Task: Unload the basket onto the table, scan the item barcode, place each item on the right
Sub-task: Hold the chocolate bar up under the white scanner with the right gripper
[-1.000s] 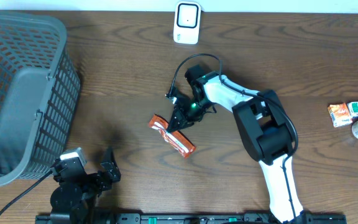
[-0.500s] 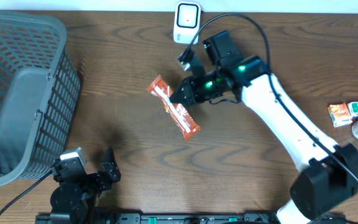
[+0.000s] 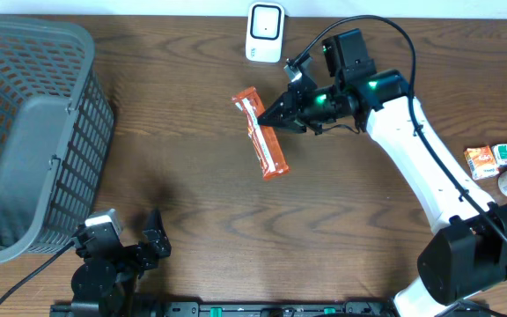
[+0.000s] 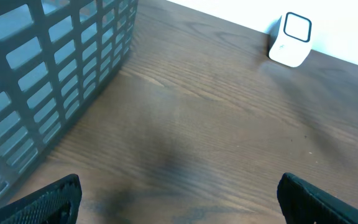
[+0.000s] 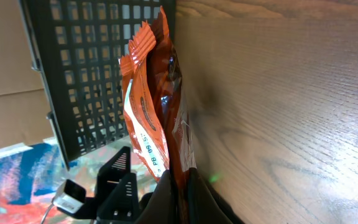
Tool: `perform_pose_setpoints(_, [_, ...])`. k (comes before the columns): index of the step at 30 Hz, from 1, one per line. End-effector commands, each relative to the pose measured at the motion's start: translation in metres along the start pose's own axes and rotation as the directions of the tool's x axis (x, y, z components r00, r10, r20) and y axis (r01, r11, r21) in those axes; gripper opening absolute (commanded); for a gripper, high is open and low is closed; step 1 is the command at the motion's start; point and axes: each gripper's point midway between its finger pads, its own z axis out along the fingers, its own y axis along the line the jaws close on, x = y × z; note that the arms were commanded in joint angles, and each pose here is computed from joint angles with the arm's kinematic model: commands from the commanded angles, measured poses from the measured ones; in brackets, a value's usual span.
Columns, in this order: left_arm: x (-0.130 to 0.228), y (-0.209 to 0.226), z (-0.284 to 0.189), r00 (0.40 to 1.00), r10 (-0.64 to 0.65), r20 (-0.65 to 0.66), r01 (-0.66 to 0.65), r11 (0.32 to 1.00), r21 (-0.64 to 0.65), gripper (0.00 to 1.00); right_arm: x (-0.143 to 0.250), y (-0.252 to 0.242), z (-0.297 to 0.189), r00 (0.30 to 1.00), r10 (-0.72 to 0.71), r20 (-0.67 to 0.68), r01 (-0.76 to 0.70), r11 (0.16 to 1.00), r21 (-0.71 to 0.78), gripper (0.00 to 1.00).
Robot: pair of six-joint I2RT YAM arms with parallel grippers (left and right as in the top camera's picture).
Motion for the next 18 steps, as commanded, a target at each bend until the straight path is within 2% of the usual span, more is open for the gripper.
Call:
perform_pose_setpoints(1, [-0.002, -0.001, -0.001, 1.0, 0.014, 0.005, -0.014, 1.0, 0.003, 0.98, 0.001, 0.005, -0.003, 0.999, -0.03, -0.015, 0.029, 0.999, -0.04, 0.02])
perform_pose_setpoints(3, [-0.002, -0.001, -0.001, 1.0, 0.014, 0.006, -0.014, 1.0, 0.003, 0.98, -0.002, 0.001, -0.003, 0.995, -0.099, 0.0, 0.099, 0.995, -0.019, 0.02])
perform_pose_setpoints(8, [-0.002, -0.001, -0.001, 1.0, 0.014, 0.005, -0.014, 1.0, 0.003, 0.98, -0.034, -0.022, -0.002, 0.944, -0.307, 0.12, 0.279, 0.938, 0.204, 0.01])
perform_pose_setpoints(9, [-0.002, -0.001, -0.001, 1.0, 0.014, 0.005, -0.014, 1.0, 0.003, 0.98, -0.05, -0.024, -0.005, 0.917, -0.36, 0.17, 0.312, 0.915, 0.257, 0.01])
perform_pose_setpoints(13, [-0.002, -0.001, -0.001, 1.0, 0.014, 0.006, -0.014, 1.0, 0.003, 0.98, -0.078, -0.01, -0.011, 0.85, -0.453, 0.269, 0.379, 0.88, 0.286, 0.01])
perform_pose_setpoints(18, [-0.002, -0.001, -0.001, 1.0, 0.014, 0.005, -0.014, 1.0, 0.003, 0.98, -0.118, 0.0, -0.028, 0.692, -0.624, 0.363, 0.47, 0.772, 0.429, 0.01])
